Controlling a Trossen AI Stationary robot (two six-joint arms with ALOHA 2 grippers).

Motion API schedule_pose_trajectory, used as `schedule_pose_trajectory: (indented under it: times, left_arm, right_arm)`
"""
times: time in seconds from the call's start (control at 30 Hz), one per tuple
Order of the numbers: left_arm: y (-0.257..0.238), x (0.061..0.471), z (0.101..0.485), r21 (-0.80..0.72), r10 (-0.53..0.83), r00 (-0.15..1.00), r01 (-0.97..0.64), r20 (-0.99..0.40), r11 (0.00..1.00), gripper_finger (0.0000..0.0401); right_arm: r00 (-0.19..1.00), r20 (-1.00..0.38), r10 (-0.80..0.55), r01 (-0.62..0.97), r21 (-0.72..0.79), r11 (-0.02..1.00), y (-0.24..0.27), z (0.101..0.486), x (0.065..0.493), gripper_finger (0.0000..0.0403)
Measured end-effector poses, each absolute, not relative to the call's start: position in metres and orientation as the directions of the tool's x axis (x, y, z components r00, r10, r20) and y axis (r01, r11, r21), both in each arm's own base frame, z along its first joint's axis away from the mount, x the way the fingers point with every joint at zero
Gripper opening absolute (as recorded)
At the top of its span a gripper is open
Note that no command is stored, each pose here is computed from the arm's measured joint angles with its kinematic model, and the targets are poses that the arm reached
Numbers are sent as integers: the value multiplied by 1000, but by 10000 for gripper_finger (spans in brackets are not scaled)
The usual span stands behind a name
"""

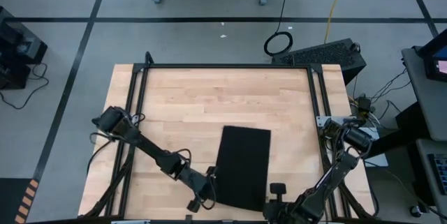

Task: Roll towel
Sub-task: Roll the black microfiber towel

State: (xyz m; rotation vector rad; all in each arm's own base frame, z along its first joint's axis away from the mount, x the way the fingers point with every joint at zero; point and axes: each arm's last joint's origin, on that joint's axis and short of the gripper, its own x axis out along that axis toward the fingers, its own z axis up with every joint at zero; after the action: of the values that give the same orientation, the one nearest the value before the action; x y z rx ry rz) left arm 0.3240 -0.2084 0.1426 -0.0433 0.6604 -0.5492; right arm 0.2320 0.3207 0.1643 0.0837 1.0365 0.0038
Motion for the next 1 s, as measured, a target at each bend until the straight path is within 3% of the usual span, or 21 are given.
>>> schedule_pose_trajectory:
  times: [0.13, 0.4, 0.67, 0.8, 0.9, 1.0]
  left_arm:
    - [-201, 327, 157, -334, -578, 623, 474, -526, 815, 15]
    - [-165, 339, 143, -387, -493, 604, 309, -626, 869, 13]
    - [-148, 332, 128, -481, -526, 540, 237, -657, 844, 13]
    - [-157, 326, 127, -543, -602, 490, 276, -631, 793, 13]
    - [-171, 324, 134, -598, -711, 450, 388, -540, 701, 13]
    - [-179, 323, 140, -620, -773, 419, 462, -476, 633, 13]
  right_arm:
    - [510, -855, 94, 9, 114, 993, 319, 180, 229, 2]
    - [427, -885, 183, -92, 158, 983, 307, 194, 238, 1]
    - [232, -939, 252, -168, 216, 962, 265, 195, 271, 0]
    - [204, -885, 418, -192, 383, 904, 256, 200, 291, 0]
    - [206, -800, 564, -243, 516, 821, 260, 206, 301, 0]
    - [227, -762, 606, -281, 545, 790, 265, 210, 303, 0]
